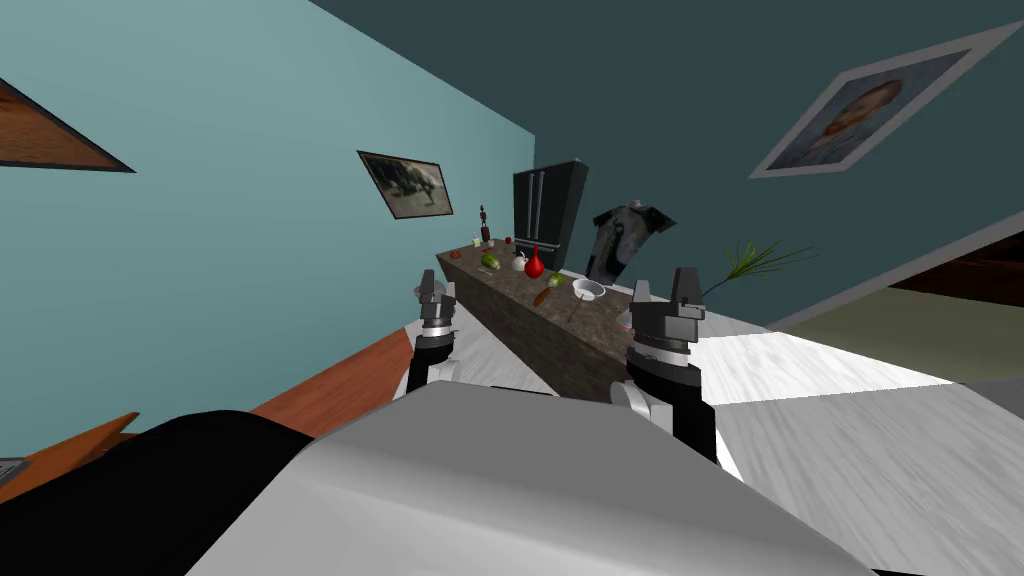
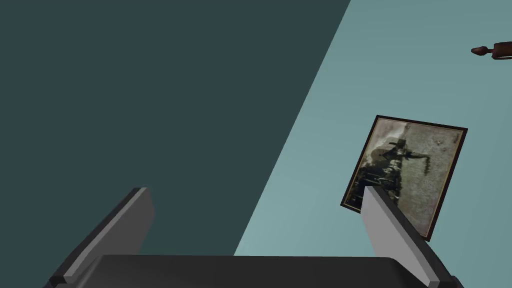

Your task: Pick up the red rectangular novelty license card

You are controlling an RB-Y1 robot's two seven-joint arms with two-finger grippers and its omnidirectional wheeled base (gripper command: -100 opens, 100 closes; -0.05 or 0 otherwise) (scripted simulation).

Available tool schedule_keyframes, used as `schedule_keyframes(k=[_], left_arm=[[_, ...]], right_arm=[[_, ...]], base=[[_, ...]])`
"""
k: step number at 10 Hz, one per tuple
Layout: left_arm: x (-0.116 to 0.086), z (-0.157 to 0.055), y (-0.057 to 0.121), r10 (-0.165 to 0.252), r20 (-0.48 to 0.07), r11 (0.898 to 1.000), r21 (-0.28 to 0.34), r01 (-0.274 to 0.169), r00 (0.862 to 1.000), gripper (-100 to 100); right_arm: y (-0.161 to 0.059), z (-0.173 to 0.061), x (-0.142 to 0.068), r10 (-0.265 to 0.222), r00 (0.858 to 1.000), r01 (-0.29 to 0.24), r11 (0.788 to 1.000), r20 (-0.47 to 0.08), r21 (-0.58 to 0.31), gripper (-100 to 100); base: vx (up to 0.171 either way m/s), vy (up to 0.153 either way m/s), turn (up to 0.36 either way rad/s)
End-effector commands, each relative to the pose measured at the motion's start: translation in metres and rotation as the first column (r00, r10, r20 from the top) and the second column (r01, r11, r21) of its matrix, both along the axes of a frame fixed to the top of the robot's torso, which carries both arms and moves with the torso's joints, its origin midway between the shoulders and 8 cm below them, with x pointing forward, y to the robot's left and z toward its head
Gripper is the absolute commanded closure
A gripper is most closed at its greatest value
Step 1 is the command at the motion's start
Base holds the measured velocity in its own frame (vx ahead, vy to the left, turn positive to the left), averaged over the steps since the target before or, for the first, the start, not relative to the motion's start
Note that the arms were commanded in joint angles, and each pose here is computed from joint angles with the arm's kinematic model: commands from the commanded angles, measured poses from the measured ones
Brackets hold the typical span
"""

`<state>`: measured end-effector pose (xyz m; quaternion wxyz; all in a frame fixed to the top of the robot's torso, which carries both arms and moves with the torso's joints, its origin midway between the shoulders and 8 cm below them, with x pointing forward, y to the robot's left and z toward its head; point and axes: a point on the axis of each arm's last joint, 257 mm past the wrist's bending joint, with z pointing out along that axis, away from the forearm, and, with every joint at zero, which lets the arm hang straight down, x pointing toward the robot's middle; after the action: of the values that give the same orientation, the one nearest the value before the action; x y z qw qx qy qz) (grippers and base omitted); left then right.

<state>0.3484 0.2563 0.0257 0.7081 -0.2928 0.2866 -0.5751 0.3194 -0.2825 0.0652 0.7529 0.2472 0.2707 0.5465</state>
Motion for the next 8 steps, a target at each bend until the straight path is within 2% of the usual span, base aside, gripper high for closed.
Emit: schedule_keyframes(k=[1, 3, 5, 6, 8], left_arm=[[0.0, 0.0, 0.0, 0.0, 0.0, 1.0, 0.0, 0.0, 1.0, 0], [0.0, 0.0, 0.0, 0.0, 0.0, 1.0, 0.0, 0.0, 1.0, 0], [0.0, 0.0, 0.0, 0.0, 0.0, 1.0, 0.0, 0.0, 1.0, 0], [0.0, 0.0, 0.0, 0.0, 0.0, 1.0, 0.0, 0.0, 1.0, 0], [0.0, 0.0, 0.0, 0.0, 0.0, 1.0, 0.0, 0.0, 1.0, 0]], right_arm=[[-0.005, -0.01, 0.009, 0.031, 0.998, -0.031, 0.999, -0.047, 0.011, -100], [-0.016, -0.024, 0.019, 0.066, 0.992, -0.061, 0.997, -0.109, 0.046, -100], [-0.032, -0.041, 0.031, 0.102, 0.979, -0.085, 0.991, -0.178, 0.101, -100], [-0.033, -0.043, 0.032, 0.107, 0.977, -0.087, 0.99, -0.185, 0.109, -100], [-0.054, -0.061, 0.042, 0.14, 0.958, -0.096, 0.979, -0.252, 0.178, -100]], base=[[-0.01, 0.024, 0.09], [-0.018, 0.053, 0.135], [-0.013, 0.08, 0.141], [-0.02, 0.053, 0.044], [-0.025, 0.055, 0.154]])
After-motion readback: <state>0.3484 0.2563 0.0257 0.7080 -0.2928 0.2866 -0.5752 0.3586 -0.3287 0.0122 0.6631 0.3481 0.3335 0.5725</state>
